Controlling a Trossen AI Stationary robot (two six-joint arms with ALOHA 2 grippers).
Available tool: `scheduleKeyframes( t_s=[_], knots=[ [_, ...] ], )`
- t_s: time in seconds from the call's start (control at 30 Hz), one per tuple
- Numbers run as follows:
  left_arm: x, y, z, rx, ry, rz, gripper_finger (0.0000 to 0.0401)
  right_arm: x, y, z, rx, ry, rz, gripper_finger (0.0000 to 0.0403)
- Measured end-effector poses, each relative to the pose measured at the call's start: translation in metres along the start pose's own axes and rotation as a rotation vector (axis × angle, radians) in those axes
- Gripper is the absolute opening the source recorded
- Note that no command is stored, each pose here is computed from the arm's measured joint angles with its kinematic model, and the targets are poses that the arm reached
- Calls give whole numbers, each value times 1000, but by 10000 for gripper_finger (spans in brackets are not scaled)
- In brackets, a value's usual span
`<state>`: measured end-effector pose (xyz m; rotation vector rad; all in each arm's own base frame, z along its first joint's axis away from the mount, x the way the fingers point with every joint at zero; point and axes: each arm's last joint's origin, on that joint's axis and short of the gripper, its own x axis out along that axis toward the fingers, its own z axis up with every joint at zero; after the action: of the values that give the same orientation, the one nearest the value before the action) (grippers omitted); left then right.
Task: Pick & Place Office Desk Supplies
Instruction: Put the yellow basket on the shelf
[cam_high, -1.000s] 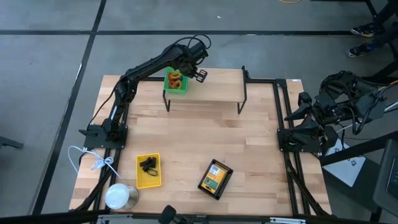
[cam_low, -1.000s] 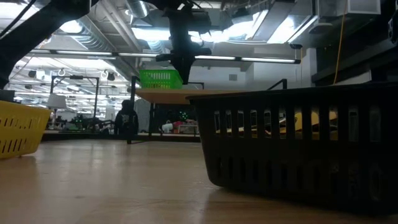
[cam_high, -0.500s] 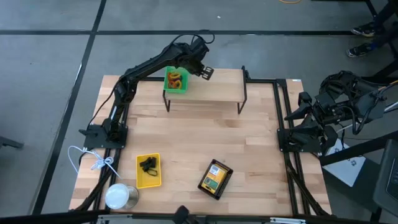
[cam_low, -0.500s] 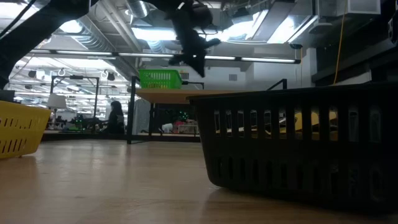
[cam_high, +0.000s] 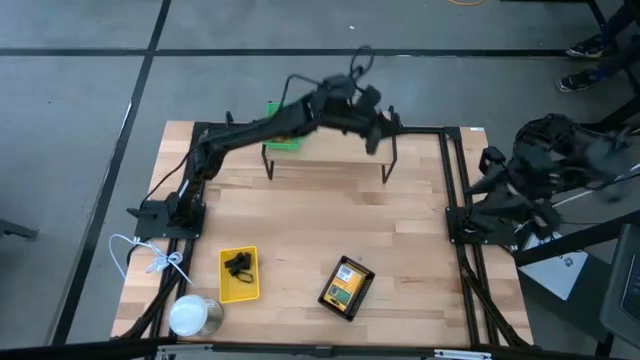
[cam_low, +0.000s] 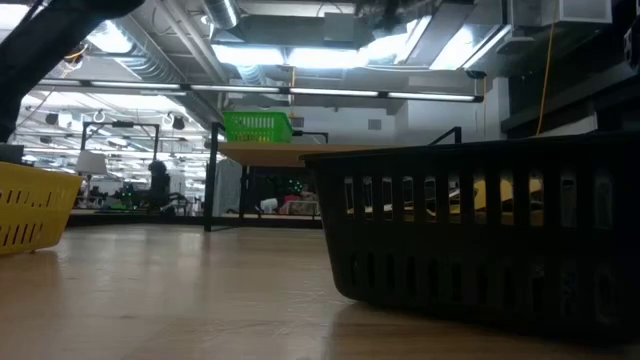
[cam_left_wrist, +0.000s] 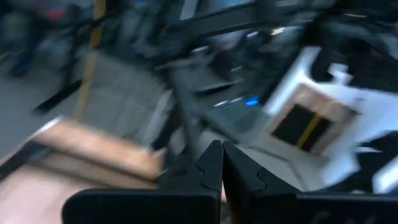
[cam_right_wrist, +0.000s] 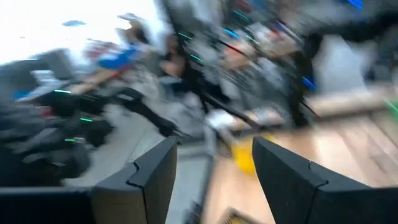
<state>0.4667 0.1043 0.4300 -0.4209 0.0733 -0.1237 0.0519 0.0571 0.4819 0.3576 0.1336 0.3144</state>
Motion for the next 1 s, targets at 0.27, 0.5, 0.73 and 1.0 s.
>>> scheduleKeyframes(
  t_s=[0.27, 0.5, 0.73, 1.0],
  knots=[
    [1, -96, -18, 177, 24, -53, 4, 2, 31, 16, -417, -233, 571, 212],
    [-52, -151, 2, 285, 42, 16, 4, -4, -3, -37, -380, -382, 521, 212],
    [-94, -183, -3, 268, 154, 182, 10, 7, -35, -109, -168, -477, 336, 212],
    [-107, -222, -25, 270, 161, 346, 30, 22, -37, -140, -88, -482, 274, 212]
  ],
)
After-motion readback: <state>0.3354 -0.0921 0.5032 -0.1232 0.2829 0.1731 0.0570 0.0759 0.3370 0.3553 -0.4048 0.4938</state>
